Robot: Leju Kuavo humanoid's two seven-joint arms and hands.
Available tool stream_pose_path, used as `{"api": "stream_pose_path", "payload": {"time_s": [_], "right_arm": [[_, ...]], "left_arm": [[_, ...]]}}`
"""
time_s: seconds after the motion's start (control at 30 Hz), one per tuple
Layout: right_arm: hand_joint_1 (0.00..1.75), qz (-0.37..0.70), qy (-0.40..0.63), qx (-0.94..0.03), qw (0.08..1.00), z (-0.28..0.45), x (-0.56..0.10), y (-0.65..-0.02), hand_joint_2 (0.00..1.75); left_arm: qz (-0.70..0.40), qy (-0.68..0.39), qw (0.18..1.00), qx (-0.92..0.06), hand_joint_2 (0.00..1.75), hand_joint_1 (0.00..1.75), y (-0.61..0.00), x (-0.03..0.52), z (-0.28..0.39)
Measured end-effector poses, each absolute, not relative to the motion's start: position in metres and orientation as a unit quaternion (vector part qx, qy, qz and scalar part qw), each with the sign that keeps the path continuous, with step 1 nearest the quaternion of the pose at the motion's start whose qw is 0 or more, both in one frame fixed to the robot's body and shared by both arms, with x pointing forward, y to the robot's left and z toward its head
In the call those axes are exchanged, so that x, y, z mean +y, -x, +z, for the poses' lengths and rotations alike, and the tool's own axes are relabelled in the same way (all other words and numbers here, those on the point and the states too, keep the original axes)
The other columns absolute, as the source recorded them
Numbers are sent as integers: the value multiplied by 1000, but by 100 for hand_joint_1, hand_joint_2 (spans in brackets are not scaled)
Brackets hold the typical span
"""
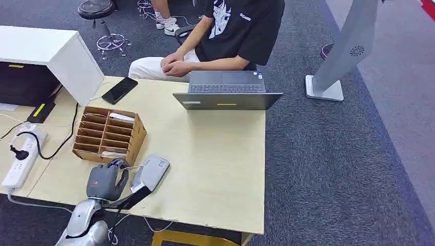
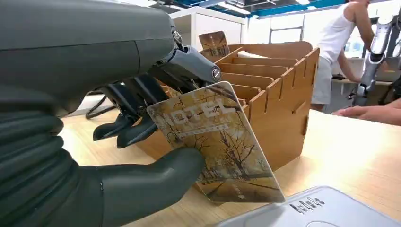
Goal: Pass the card to the sensor for recognition and then transmit it.
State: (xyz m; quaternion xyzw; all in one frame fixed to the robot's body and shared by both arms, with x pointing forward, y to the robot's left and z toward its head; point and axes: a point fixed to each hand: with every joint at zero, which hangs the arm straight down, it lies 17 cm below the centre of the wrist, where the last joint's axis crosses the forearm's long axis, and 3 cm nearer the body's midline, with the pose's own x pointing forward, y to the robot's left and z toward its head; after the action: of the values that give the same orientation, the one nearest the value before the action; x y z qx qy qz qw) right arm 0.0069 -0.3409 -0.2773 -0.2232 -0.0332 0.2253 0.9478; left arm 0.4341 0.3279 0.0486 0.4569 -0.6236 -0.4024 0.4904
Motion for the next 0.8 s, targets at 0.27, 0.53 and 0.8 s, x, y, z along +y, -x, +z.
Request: {"api": "stream_pose_path", "payload": {"time_s": [0.27, 0.53, 0.8], "right_arm": [[0, 222, 229, -32, 947, -277, -343, -7, 175], [0, 225, 243, -27, 943, -275, -348, -9, 175], [0, 229, 242, -35, 942, -275, -348, -16, 175]], "left_arm": [[-403, -455, 489, -626, 175, 175, -434, 325, 49], [-405, -445, 473, -644, 175, 175, -441, 303, 57], [-403, -418, 465, -668, 175, 175, -450, 256, 65]]}}
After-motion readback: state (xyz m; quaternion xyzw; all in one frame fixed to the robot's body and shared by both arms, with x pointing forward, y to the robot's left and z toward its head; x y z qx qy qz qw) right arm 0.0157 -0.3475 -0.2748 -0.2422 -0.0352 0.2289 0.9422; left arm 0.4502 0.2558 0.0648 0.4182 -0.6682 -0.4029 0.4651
